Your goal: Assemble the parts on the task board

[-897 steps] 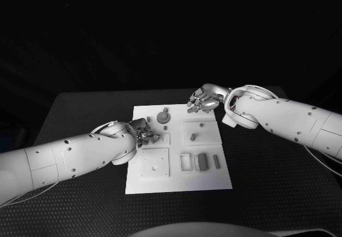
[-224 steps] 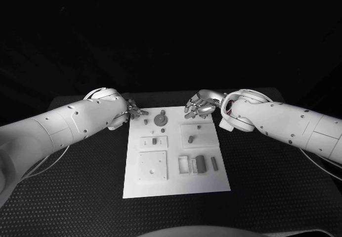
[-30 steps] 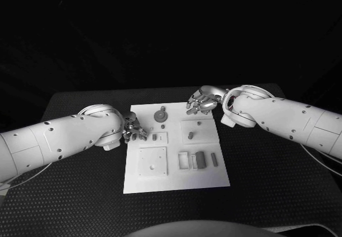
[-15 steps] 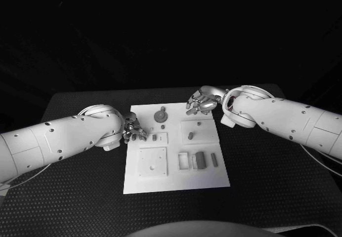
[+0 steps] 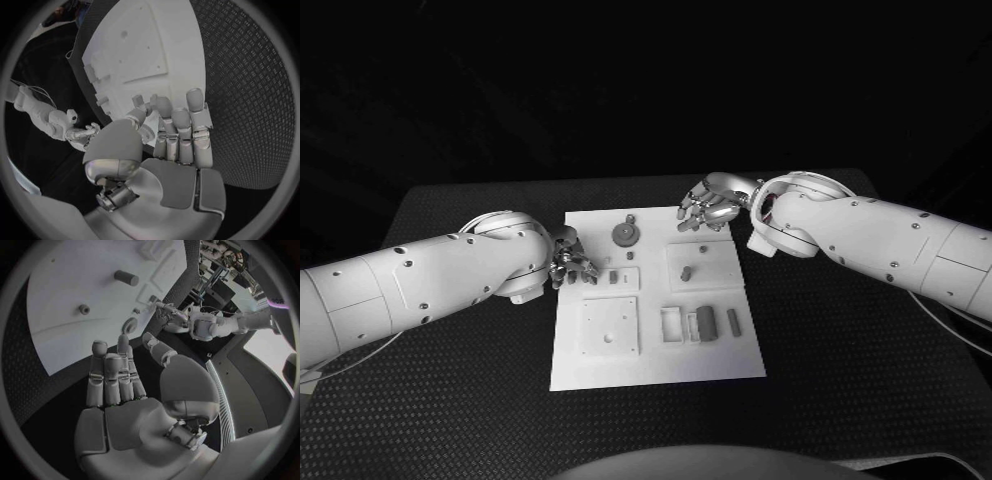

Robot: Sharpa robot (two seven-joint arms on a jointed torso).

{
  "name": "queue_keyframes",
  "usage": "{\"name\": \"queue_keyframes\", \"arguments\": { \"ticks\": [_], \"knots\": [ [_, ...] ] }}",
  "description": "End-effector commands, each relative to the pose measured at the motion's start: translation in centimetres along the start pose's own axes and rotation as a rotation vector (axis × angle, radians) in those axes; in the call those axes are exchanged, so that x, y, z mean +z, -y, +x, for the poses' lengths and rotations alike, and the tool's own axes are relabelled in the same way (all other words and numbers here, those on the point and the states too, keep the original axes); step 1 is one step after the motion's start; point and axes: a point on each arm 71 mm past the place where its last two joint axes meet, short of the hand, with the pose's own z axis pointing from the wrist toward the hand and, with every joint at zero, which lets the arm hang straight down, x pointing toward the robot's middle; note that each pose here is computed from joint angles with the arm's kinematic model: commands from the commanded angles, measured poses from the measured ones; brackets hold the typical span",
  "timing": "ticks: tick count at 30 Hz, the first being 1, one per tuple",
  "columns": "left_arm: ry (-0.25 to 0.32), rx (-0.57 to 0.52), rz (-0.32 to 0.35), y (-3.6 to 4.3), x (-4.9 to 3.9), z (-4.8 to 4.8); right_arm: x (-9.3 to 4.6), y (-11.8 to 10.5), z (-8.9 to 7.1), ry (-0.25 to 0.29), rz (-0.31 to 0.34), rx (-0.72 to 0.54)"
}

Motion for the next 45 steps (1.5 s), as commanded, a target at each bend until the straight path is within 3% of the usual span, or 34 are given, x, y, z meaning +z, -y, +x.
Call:
{"name": "queue_keyframes", "arguments": {
  "ticks": [1,14,34,45],
  "knots": [
    [-0.003,0.018,0.006,0.19,0.03,0.19,0.00,-0.10,0.15,-0.017,-0.010,0.000],
    [-0.002,0.029,0.001,0.01,0.09,0.56,-0.03,-0.10,0.14,-0.016,-0.011,0.001],
    [0.069,0.018,0.017,0.11,-0.03,0.14,-0.01,-0.07,0.12,-0.015,-0.010,0.001],
    [0.068,0.018,0.030,0.24,-0.36,0.47,-0.03,-0.03,0.11,-0.015,-0.009,0.001]
  ]
}}
